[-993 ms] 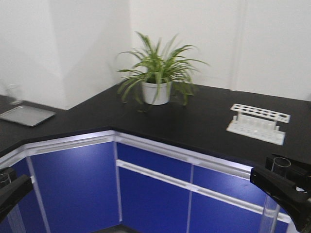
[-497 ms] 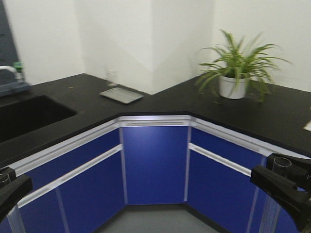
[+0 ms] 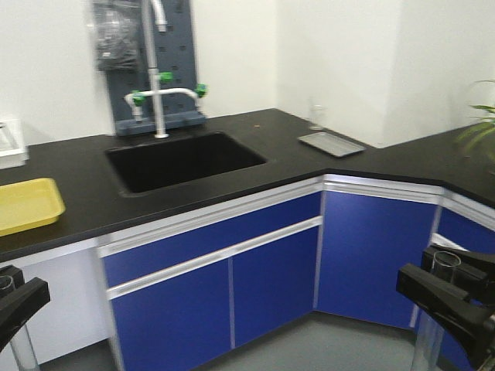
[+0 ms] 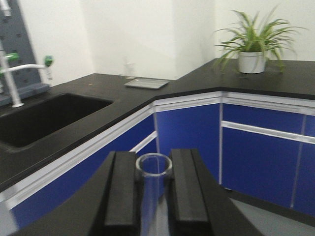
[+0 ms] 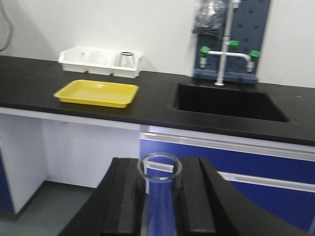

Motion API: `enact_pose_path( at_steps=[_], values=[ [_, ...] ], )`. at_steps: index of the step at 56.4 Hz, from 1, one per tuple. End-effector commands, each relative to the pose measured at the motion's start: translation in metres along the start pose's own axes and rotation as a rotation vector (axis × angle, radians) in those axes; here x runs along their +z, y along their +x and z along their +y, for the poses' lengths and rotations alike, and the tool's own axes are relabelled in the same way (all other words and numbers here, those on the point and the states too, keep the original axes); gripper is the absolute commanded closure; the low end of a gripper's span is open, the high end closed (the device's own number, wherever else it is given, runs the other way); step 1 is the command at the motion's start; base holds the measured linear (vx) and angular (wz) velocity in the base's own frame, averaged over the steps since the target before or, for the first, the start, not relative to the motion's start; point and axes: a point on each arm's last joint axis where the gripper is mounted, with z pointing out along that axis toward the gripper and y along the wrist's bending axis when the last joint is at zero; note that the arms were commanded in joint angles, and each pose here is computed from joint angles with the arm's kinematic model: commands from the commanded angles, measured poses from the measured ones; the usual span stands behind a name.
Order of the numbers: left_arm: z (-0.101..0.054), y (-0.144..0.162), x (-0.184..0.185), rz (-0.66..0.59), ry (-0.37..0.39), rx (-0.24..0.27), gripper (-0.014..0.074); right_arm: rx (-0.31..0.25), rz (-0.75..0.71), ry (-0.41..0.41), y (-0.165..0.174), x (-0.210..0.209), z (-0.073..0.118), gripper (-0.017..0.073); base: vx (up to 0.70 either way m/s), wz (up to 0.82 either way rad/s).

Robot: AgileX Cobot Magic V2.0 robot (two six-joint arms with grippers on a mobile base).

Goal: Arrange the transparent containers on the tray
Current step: 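Drive the base to the bench with the yellow tray, holding both tubes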

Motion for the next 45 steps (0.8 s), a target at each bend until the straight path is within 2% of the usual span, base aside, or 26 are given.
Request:
enact_pose_path(
  at_steps=[1,24,45],
  values=[
    [-0.0048,-0.0159,-0.002,-0.091,0.047,-0.019,0.06,-0.031,-0.03,0.028,-0.0105,-0.003,-0.0023,0.0571,-0.16,0.56],
    [-0.0048,-0.0159,-0.002,-0.091,0.047,-0.018,0.06,-0.031,-0.03,0.028,-0.0105,-0.003,-0.0023,0.0571,-0.09,0.43],
    [-0.0048,-0.0159,-0.002,-0.091,0.047,-0.018,0.06,-0.031,-0.03,0.028,-0.0105,-0.003,-0.0023,0.0571,0.06,0.34]
  ],
)
